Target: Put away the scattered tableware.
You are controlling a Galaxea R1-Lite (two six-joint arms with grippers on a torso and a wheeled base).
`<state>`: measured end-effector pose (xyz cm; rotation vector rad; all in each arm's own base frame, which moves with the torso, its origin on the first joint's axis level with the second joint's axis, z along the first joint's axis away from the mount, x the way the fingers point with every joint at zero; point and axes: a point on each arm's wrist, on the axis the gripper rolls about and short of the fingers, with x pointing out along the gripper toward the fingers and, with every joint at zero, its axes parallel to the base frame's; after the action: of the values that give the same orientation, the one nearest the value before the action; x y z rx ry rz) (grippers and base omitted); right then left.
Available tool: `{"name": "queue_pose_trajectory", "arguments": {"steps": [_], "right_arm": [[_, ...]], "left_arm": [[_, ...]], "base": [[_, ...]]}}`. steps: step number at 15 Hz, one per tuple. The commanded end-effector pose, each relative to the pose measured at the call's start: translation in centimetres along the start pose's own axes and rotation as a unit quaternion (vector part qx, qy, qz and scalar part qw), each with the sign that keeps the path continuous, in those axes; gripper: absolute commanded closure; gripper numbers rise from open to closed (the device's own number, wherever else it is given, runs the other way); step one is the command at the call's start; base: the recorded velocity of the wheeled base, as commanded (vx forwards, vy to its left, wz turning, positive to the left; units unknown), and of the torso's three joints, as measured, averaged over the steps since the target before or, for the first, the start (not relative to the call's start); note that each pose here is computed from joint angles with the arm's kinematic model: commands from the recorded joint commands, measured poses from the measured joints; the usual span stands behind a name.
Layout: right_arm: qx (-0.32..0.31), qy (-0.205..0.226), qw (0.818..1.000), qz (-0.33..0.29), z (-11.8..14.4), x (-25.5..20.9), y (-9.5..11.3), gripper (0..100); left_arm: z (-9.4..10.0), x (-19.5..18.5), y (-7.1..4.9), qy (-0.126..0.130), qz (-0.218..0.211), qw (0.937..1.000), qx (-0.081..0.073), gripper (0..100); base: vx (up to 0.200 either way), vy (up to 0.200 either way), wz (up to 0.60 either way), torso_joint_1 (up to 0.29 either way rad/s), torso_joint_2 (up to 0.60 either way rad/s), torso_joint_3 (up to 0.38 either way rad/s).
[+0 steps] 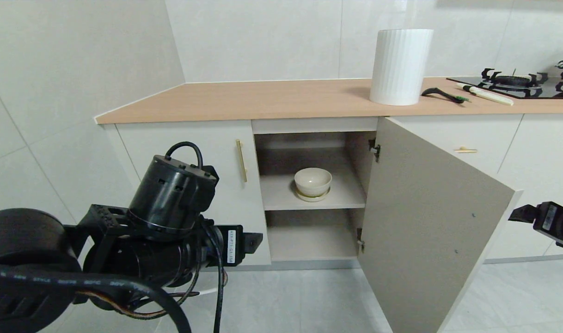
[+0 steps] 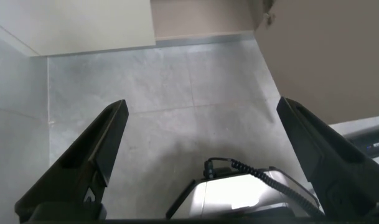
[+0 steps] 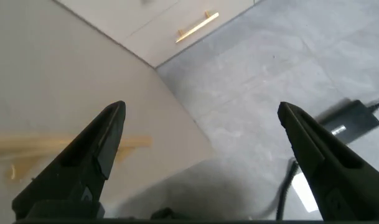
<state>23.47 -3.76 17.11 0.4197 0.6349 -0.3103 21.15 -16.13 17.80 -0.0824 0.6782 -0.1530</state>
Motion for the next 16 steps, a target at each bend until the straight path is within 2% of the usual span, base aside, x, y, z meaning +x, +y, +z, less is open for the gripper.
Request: {"name": "queue_pose_trajectory", "arguments": {"steps": [1,6,9,11,12,13,14,16], "right_arm": [[-0.013,0.025,1.0,0.008,-0.3,1.7,1.1,0],[-0.052,0.053,0.996,0.045,-1.9,2.2,3.8,0],[-0.106,0.072,0.986,0.109,-3.8,1.3,7.8,0],[-0.124,0.086,0.98,0.126,-4.7,1.5,9.3,0],[-0.141,0.093,0.975,0.145,-5.2,1.8,11.0,0],[-0.143,0.093,0.974,0.149,-5.2,1.9,11.4,0],[-0.159,0.097,0.968,0.168,-5.7,2.3,13.4,0],[-0.177,0.106,0.961,0.186,-6.5,3.3,15.9,0]], "left_arm": [[0.0,0.1,0.0,0.001,0.002,1.0,0.0,0],[0.1,0.2,0.0,0.001,0.002,1.0,-0.001,0],[0.0,0.6,0.0,0.005,0.005,1.0,0.0,0],[0.0,0.6,0.0,0.006,0.006,1.0,0.0,0],[-0.1,0.7,0.0,0.006,0.006,1.0,0.0,0],[0.0,0.7,-0.1,0.006,0.006,1.0,0.0,0],[-0.2,1.0,-0.1,0.01,0.008,0.9999,0.002,0],[0.0,1.1,0.0,0.009,0.01,0.9999,0.001,0]], "base": [[0.0,0.0,0.0,0.0,0.0,0.0],[0.0,0.0,0.0,0.0,0.0,0.0],[0.0,0.0,0.0,0.0,0.0,0.0],[0.0,0.0,0.0,0.0,0.0,0.0],[0.0,0.0,0.0,0.0,0.0,0.0],[0.0,0.0,0.0,0.0,0.0,0.0],[0.0,0.0,0.0,0.0,0.0,0.0],[0.0,0.0,0.0,0.0,0.0,0.0]]}}
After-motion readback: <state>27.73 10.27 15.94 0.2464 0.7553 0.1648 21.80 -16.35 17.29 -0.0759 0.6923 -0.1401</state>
